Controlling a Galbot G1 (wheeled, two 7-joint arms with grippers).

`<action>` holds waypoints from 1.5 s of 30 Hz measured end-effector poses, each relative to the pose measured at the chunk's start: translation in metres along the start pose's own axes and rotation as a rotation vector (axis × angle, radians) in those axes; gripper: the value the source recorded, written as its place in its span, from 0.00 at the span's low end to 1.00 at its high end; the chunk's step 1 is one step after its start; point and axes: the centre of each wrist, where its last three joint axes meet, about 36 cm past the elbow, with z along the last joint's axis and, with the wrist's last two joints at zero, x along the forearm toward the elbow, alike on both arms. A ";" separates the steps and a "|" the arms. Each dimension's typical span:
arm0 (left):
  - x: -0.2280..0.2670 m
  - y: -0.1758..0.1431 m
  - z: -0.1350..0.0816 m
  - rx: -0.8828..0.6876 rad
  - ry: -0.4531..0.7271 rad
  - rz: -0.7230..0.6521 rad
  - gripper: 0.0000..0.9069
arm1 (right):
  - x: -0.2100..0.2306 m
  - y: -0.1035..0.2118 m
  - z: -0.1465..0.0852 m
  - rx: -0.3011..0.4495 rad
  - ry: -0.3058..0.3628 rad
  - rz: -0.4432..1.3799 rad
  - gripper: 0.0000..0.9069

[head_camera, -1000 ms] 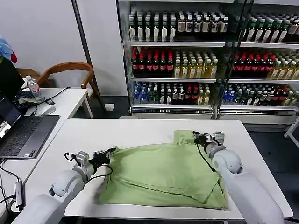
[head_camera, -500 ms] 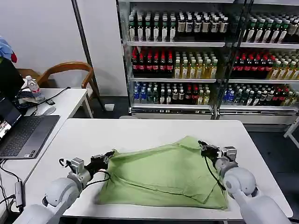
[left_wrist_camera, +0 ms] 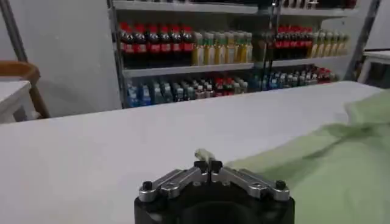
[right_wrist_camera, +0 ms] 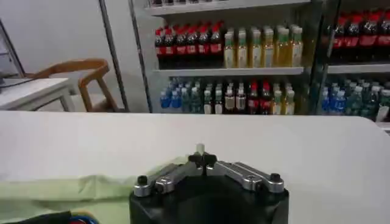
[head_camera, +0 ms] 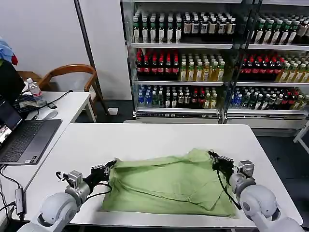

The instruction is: Fold and organize the clothes.

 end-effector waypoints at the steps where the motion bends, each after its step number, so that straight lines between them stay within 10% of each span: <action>1: 0.001 0.000 0.000 -0.001 -0.001 0.000 0.04 | 0.003 0.001 0.000 0.000 0.000 -0.001 0.00; 45: 0.030 0.010 0.017 0.032 0.010 -0.006 0.04 | 0.075 0.004 0.035 -0.045 0.088 0.078 0.00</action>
